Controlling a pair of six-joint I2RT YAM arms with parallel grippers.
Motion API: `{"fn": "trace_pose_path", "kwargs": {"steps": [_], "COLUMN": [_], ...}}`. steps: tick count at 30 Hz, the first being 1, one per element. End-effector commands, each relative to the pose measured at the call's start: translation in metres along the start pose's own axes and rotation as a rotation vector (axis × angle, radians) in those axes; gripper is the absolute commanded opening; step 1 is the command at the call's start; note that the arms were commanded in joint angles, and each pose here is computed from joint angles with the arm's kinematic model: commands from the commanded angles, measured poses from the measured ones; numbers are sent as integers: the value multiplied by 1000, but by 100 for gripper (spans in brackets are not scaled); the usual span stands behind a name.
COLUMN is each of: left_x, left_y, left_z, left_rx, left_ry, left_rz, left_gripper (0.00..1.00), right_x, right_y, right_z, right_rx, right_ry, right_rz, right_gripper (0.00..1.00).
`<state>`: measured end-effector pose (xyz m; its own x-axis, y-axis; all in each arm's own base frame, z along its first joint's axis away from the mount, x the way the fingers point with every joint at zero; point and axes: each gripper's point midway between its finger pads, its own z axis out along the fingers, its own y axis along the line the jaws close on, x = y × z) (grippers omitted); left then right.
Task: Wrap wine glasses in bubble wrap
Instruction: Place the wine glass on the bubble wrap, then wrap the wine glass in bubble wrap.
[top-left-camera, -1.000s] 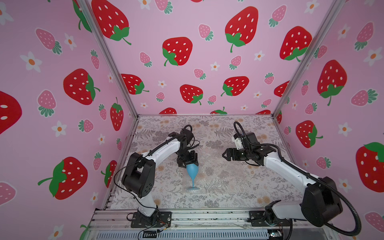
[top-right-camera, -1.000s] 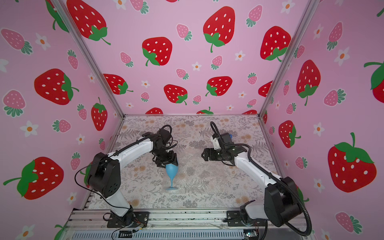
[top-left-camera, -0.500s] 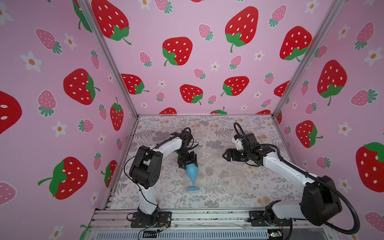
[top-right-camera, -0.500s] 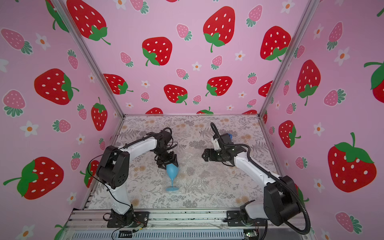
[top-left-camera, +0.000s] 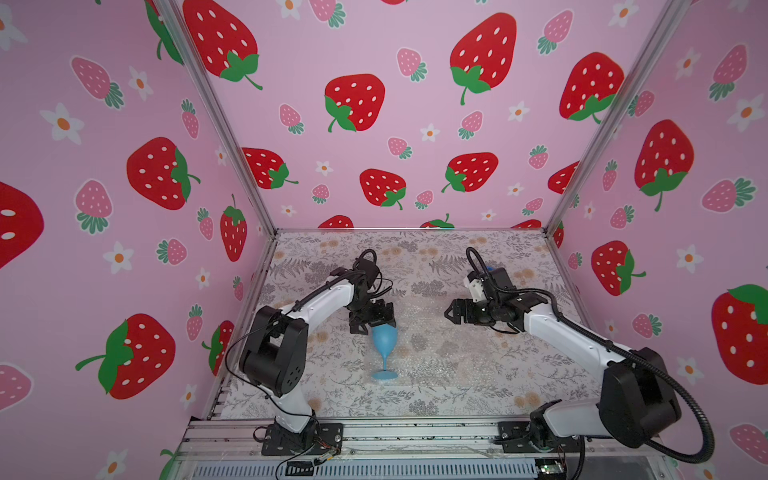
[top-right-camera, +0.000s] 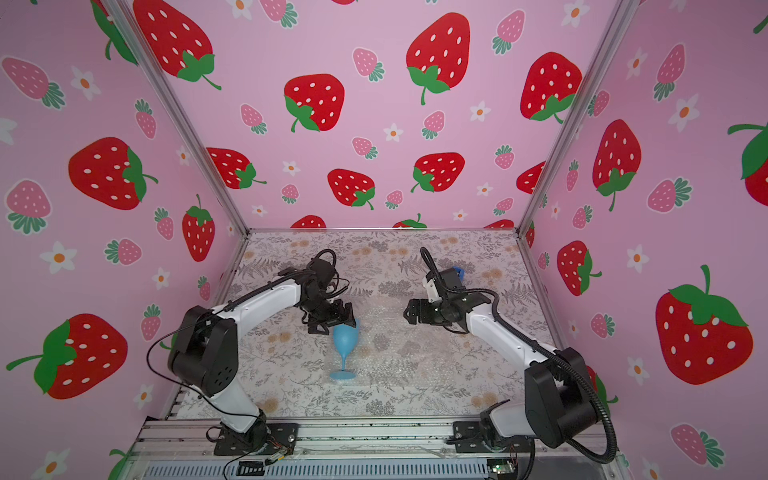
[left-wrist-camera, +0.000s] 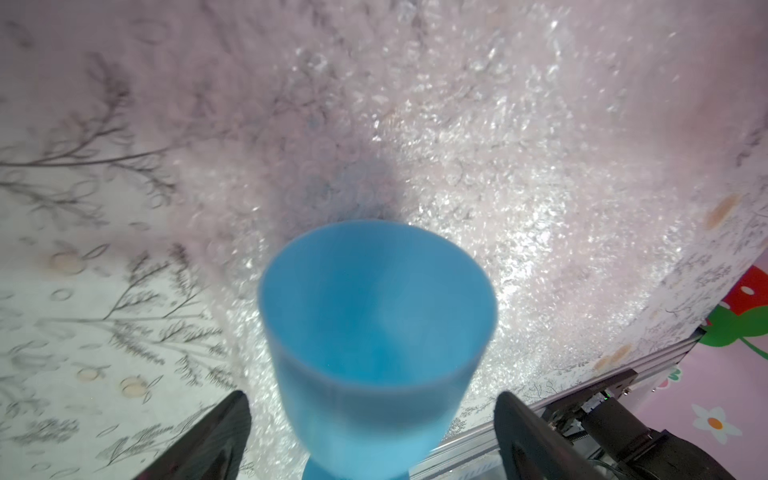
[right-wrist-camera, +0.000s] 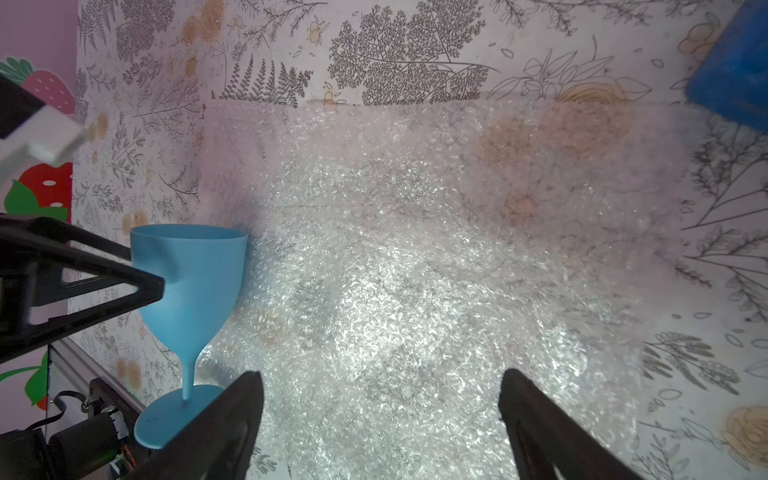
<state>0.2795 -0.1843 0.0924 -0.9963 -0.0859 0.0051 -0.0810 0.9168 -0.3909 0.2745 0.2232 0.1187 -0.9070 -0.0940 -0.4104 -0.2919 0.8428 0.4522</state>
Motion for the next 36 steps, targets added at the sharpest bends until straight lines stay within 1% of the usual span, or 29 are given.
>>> {"fn": "trace_pose_path", "kwargs": {"steps": [1, 3, 6, 7, 9, 10, 11, 16, 29, 33, 36], "left_x": [1, 9, 27, 35, 48, 54, 58, 72, 73, 70, 68], "left_y": [20, 34, 46, 50, 52, 50, 52, 62, 65, 62, 56], "left_z": [-18, -19, -13, -8, 3, 9, 13, 29, 48, 48, 45], "left_rx": [-32, -40, 25, 61, 138, 178, 189, 197, 221, 242, 269], "left_ry": [-140, -199, -224, -212, -185, -173, -168, -146, -127, -130, -135], "left_rz": [-19, -28, -52, -78, -120, -119, -119, -139, -130, -125, -114], "left_gripper": [90, 84, 77, 70, 54, 49, 46, 43, 41, 32, 21], "right_x": [5, 7, 13, 14, 17, 19, 21, 28, 31, 33, 35], "right_y": [11, 19, 34, 39, 50, 55, 59, 66, 72, 72, 72], "right_z": [-1, 0, 2, 3, 5, 6, 7, 14, 15, 15, 15], "right_rx": [-39, -64, -105, -123, -151, -163, -172, -184, -200, -207, -217], "right_ry": [10, 11, 27, 32, 39, 44, 49, 66, 65, 70, 71], "right_rz": [15, 8, 7, 7, 5, 2, -1, 7, 20, 29, 45], "right_gripper": [90, 90, 88, 88, 87, 86, 85, 83, 82, 81, 81]}}
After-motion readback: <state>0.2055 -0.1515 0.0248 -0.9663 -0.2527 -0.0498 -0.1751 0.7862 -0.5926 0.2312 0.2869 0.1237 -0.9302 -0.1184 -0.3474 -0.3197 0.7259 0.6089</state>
